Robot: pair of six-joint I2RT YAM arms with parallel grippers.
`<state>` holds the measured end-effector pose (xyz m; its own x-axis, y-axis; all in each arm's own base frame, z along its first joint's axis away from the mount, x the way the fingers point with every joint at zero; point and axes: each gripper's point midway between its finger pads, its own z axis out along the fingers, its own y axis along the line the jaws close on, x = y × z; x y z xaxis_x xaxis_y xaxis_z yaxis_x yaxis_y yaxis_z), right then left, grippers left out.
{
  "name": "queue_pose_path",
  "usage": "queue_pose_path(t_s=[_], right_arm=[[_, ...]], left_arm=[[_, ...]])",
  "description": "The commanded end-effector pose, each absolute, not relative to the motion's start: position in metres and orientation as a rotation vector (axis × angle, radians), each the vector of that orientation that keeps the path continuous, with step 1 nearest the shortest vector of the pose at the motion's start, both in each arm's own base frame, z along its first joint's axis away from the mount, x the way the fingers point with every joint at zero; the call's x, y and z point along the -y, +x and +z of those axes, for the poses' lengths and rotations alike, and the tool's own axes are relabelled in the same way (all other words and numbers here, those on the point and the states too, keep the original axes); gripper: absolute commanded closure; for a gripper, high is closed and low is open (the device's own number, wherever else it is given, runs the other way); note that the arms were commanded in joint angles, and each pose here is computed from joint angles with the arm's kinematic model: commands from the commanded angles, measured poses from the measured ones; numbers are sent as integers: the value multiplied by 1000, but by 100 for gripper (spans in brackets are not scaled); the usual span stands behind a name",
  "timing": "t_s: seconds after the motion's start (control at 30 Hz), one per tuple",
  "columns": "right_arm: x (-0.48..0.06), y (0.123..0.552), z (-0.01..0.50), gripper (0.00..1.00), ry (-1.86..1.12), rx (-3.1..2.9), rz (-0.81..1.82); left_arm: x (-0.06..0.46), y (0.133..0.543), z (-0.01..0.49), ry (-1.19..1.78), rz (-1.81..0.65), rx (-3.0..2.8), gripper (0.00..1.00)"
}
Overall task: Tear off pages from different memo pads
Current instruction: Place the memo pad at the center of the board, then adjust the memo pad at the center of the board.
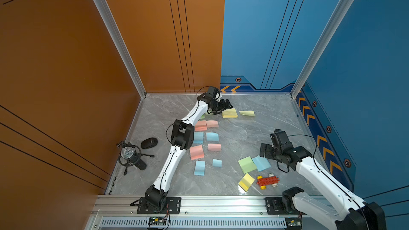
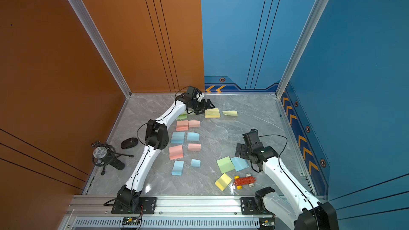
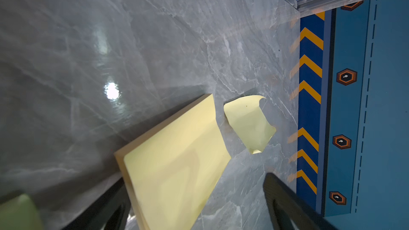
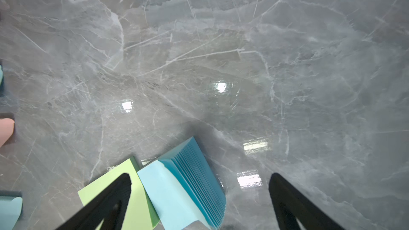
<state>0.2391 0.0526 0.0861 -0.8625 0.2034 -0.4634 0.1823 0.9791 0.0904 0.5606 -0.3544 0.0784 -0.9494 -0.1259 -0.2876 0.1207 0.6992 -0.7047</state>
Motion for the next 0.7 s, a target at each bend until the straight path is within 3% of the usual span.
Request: queue_pose_path(t_s=[0.0, 0.2, 0.4, 0.67], right_arm=[[-60, 244, 75, 2, 307, -2657, 101], [-70, 241, 47, 10, 351, -2751, 166], [-70, 237, 31, 18, 427, -2784, 178], [-69, 229, 20, 29, 494, -2785, 178]], left_arm=[[369, 545, 135, 126, -1107, -2520, 4], [381, 521, 172, 242, -1023, -2473, 3], [348, 528, 164, 127, -910, -2526, 2], [340, 509, 167, 173, -811, -2544, 4]])
